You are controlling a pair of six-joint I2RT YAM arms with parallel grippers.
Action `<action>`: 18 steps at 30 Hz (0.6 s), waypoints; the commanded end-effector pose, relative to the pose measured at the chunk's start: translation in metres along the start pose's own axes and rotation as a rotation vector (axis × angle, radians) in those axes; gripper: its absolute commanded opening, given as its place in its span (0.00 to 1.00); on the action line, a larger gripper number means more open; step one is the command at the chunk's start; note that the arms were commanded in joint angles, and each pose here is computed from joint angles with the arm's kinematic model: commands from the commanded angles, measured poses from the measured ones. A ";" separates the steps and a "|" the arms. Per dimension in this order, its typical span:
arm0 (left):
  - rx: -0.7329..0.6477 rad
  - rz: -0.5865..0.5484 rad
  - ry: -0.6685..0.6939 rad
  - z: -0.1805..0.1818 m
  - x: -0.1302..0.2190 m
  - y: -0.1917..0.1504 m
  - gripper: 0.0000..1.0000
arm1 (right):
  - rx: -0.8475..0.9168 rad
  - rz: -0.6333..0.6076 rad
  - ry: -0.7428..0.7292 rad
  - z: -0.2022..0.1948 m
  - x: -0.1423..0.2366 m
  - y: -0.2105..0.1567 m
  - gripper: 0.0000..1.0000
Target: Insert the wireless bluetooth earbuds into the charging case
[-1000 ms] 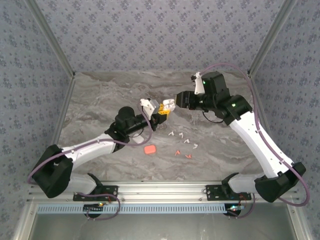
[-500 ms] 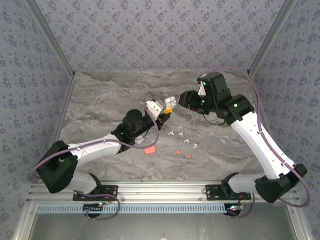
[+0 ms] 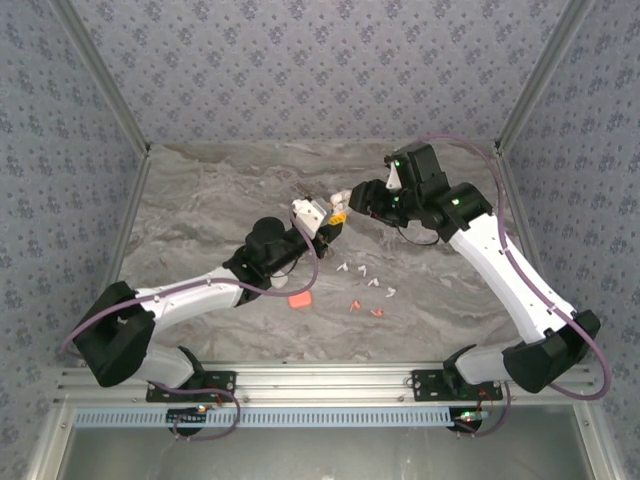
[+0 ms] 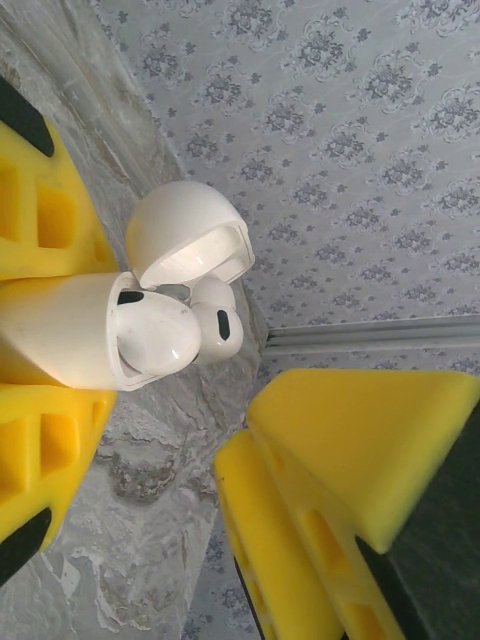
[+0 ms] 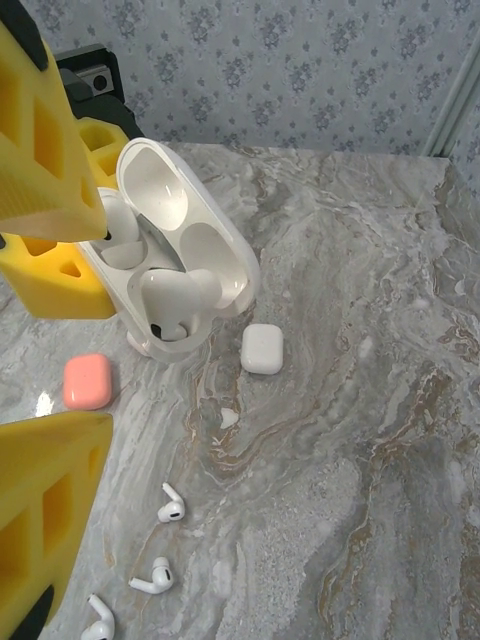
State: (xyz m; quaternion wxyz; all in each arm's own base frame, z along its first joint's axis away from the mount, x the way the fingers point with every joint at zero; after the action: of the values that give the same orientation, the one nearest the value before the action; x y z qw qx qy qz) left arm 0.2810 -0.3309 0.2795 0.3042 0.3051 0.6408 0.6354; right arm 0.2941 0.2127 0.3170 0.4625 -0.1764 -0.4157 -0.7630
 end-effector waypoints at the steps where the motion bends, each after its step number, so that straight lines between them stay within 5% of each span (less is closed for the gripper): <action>1: -0.020 -0.065 -0.024 -0.006 -0.006 0.022 0.00 | -0.001 -0.011 0.036 0.011 0.003 0.005 0.50; 18: -0.022 -0.068 -0.037 -0.008 -0.005 0.022 0.00 | 0.012 -0.001 0.027 0.011 -0.009 0.008 0.45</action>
State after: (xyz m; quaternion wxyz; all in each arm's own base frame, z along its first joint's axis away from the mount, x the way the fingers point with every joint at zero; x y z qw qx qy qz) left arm 0.2819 -0.3335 0.2742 0.3019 0.3116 0.6377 0.6364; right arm 0.3026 0.2183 0.3079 0.4660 -0.1829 -0.4149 -0.7597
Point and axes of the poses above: each hand's point on the last joint's axis, 136 mm out from that joint toward the fingers, its own x axis back along the fingers, its own z axis along the line the jaws close on, y = z × x, the point moved 2 cm from there along x, back along the fingers, and after that the axes turned 3 degrees about x, right-handed, at the moved point
